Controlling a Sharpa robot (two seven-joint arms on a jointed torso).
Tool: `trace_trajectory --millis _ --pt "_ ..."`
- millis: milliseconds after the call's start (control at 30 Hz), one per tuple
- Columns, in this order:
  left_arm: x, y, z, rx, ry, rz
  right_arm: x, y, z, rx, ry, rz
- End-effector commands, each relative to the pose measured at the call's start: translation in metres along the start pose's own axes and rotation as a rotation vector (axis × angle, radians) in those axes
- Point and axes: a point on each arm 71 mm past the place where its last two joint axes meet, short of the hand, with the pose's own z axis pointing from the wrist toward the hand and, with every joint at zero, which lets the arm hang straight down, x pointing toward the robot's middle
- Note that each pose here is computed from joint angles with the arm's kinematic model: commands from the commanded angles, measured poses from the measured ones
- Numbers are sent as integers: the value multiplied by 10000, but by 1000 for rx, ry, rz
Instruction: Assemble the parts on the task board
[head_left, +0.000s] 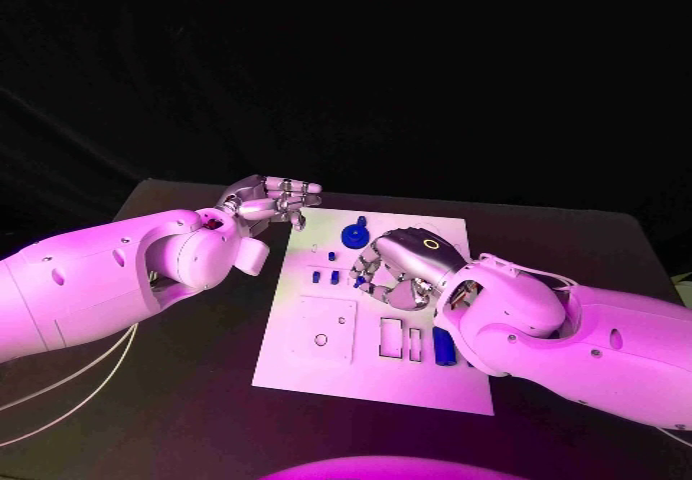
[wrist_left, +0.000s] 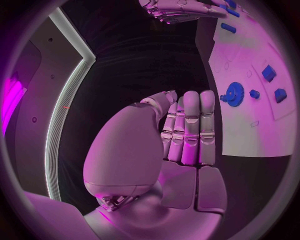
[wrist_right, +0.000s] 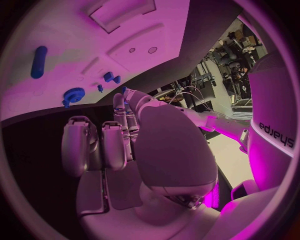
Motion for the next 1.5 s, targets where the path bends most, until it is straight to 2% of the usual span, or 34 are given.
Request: trace_trajectory --millis 33,300,567,833,1500 --pt "39 -11 13 9 16 -1 111 25 27 -13 29 19" --pt "88 -7 38 7 27 -3 390 52 87 -9 81 42" --pt "114 -2 54 4 35 -5 532 46 108 0 114 53" --pt "131 2 69 3 41 -6 611 24 109 12 154 45" --pt "122 5 67 -2 43 -7 646 8 118 34 154 30"
